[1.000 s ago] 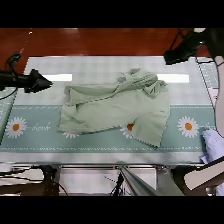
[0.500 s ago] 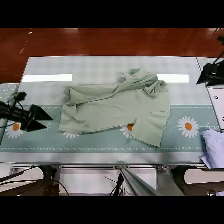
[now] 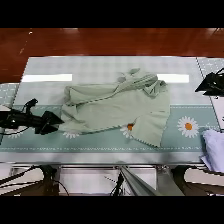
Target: Fold the shirts.
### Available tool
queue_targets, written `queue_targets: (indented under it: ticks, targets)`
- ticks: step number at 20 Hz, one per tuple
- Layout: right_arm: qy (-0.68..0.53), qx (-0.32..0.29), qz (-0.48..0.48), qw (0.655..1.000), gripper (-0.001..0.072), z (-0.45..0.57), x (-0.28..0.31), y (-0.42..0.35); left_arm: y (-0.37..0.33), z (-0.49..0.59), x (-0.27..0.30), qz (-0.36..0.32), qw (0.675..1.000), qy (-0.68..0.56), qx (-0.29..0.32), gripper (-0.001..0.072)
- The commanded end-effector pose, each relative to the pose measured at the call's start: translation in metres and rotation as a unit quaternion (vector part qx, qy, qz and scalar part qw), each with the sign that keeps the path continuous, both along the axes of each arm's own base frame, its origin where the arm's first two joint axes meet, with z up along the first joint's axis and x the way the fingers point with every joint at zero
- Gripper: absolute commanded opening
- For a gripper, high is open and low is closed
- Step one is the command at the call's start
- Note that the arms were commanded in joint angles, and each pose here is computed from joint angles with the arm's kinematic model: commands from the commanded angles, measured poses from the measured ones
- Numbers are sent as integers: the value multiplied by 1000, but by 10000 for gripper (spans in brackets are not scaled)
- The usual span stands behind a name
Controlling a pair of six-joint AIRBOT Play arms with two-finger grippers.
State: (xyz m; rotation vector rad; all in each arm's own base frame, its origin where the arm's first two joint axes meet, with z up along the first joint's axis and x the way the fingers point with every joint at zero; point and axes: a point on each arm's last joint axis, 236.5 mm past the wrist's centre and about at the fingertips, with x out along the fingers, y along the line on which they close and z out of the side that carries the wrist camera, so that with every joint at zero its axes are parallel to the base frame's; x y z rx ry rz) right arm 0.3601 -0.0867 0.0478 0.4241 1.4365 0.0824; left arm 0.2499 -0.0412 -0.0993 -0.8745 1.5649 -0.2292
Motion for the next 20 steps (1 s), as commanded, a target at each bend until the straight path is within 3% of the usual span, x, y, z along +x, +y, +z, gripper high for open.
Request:
queue_targets:
  ticks: [1,3,5,7,10,13,16,20]
  targets:
    - [-10,3,-3,1000,520,0,3,0,-10,-17,33,22,998,-41,49,472]
    - [-10,3,-3,1000,520,0,3,0,-22,-19,34,6,997,-46,56,164]
    - [-5,-6,-2,1000,520,-2,1,-4,-29,-18,31,-6,998,-44,52,26]
    - [14,-17,-5,1000,520,-13,-10,-10,-31,-16,25,-19,998,-40,41,25]
    - [48,16,-26,998,521,-46,-44,-5,-31,-12,17,-34,998,-35,26,25]
    - [75,85,-51,992,609,-84,-71,23,-32,-10,14,-38,999,-31,19,25]
    - [57,149,-80,984,609,-109,-65,63,-33,-9,11,-42,999,-27,14,25]
    - [27,119,-88,989,608,-138,-49,83,-35,-7,9,-46,999,-23,9,26]
